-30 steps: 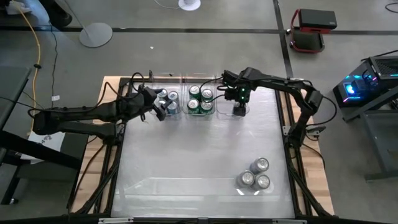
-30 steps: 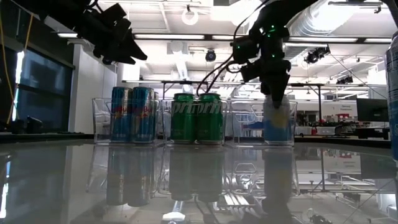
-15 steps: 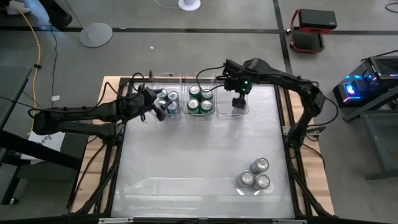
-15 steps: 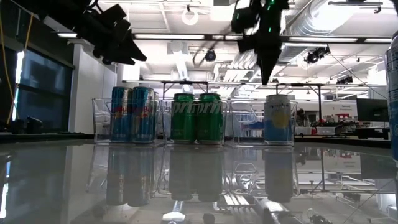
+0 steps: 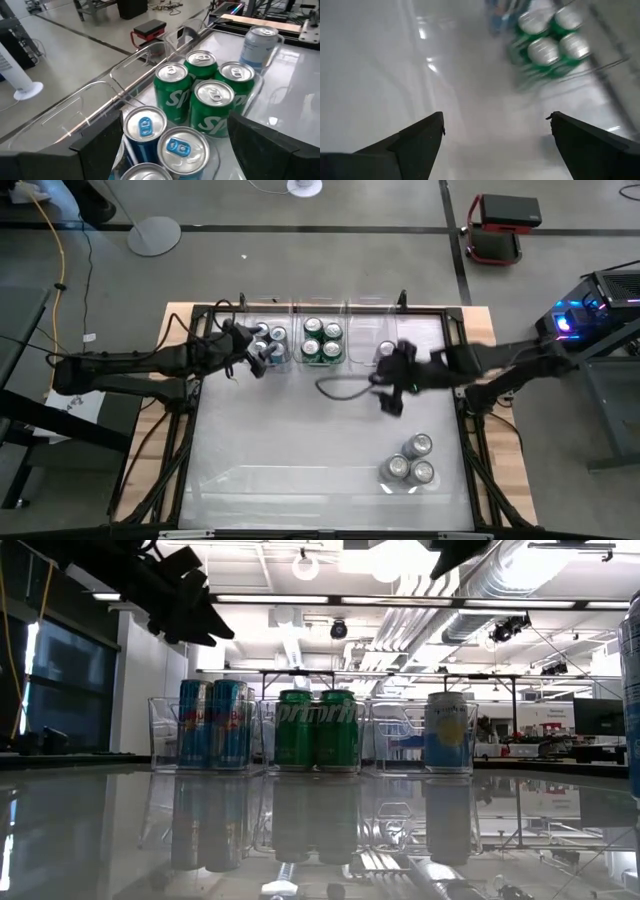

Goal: Sort soda cans
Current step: Put the bottom left blue-white soda can into the right transparent bin

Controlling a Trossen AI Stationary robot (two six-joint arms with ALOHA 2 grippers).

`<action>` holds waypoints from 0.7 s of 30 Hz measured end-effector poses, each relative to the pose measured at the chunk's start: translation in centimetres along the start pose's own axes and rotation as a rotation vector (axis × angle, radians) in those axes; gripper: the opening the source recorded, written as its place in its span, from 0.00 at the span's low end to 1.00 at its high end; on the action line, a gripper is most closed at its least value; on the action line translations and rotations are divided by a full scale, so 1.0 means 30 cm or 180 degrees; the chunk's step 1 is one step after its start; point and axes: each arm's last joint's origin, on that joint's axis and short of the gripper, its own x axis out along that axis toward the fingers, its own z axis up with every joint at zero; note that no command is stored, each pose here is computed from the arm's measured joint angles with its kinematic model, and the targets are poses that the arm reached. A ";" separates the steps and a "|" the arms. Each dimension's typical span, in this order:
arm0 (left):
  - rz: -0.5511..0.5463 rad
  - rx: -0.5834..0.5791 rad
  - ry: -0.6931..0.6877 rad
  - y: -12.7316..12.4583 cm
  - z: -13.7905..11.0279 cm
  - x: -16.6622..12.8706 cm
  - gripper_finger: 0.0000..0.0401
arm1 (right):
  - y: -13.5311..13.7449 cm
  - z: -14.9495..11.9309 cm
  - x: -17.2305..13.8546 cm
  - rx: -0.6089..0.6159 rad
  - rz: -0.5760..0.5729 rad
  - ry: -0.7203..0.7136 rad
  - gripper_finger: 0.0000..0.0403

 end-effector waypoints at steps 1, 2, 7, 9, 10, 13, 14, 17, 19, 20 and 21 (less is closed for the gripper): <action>-0.0016 0.0007 0.0000 -0.003 0.000 -0.001 0.83 | 0.027 -0.018 0.001 0.0093 0.0055 -0.0015 0.88; -0.0029 0.0011 -0.0005 -0.007 0.000 -0.001 0.83 | 0.055 -0.036 0.004 0.0153 0.0130 0.0003 0.88; -0.0075 0.0030 -0.0065 -0.015 0.005 -0.003 0.83 | 0.209 -0.078 0.021 0.0375 0.0884 0.0325 0.88; -0.0079 0.0032 -0.0060 -0.016 0.005 -0.004 0.83 | 0.279 -0.080 0.021 0.0386 0.1077 0.0457 0.88; -0.0079 0.0031 -0.0061 -0.016 0.005 -0.004 0.83 | 0.313 -0.079 0.021 0.0346 0.1160 0.0517 0.88; -0.0078 0.0022 -0.0062 -0.016 0.005 -0.004 0.83 | 0.404 -0.090 0.020 0.0149 0.1354 0.0752 0.88; -0.0077 0.0033 -0.0065 -0.016 0.005 -0.003 0.83 | 0.431 -0.099 0.024 0.0077 0.1413 0.0876 0.88; -0.0067 0.0066 -0.0071 -0.015 0.006 -0.003 0.83 | 0.494 -0.135 0.052 -0.0135 0.1433 0.1256 0.88; -0.0063 0.0070 -0.0075 -0.015 0.006 -0.003 0.83 | 0.522 -0.165 0.076 -0.0377 0.1346 0.1447 0.88; -0.0061 0.0071 -0.0079 -0.015 0.007 -0.003 0.83 | 0.529 -0.180 0.089 -0.0472 0.1275 0.1548 0.88; -0.0060 0.0071 -0.0079 -0.015 0.007 -0.003 0.83 | 0.534 -0.194 0.102 -0.0545 0.1201 0.1648 0.88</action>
